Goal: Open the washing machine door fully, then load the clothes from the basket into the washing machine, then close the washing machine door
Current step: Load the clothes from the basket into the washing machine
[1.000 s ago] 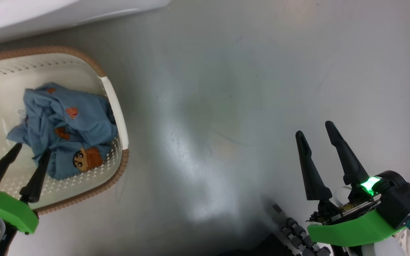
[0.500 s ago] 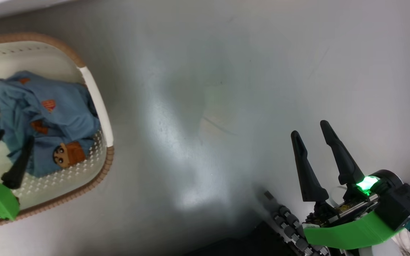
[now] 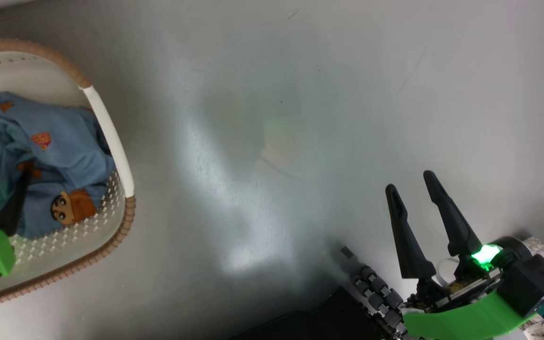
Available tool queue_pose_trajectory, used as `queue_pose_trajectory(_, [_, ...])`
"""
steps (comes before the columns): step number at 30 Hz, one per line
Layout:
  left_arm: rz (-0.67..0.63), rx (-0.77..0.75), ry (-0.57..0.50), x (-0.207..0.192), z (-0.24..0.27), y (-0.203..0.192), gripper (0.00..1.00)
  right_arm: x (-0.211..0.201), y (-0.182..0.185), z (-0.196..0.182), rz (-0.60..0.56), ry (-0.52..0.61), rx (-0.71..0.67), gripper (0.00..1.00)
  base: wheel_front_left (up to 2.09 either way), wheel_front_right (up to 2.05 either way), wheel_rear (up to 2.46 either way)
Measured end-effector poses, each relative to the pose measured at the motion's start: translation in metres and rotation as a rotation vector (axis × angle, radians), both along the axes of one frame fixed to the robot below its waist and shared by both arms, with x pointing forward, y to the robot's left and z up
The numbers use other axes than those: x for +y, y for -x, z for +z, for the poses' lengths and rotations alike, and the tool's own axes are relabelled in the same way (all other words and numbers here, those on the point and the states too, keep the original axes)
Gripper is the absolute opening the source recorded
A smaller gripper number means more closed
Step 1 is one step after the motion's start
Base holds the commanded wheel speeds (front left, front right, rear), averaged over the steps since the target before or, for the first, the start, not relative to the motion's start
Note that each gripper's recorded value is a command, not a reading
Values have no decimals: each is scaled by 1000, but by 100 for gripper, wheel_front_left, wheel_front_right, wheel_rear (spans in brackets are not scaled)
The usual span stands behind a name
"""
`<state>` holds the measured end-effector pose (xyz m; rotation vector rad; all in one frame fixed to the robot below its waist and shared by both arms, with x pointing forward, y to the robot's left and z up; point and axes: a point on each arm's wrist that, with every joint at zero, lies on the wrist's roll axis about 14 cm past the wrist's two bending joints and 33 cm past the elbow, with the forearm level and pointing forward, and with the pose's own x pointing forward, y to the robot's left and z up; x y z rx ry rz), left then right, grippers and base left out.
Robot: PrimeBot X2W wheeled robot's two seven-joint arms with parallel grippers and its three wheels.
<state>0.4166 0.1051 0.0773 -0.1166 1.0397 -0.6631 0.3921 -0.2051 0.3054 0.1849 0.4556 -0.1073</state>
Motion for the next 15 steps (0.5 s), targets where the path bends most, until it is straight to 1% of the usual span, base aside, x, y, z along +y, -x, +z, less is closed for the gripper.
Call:
queue_pose_trajectory(3, [-13,9,-11,-6,-4,-3,100,-1,6,0,-8,2,14,100,0,0,0])
queue_pose_trajectory(8, [24,52,-16,-16,-9,-11,100,-1,11,1,-15,2,24,100,0,0,0])
queue_pose_trajectory(15, [8,102,-56,-24,-18,-12,100,-1,15,1,-22,-1,34,100,0,0,0])
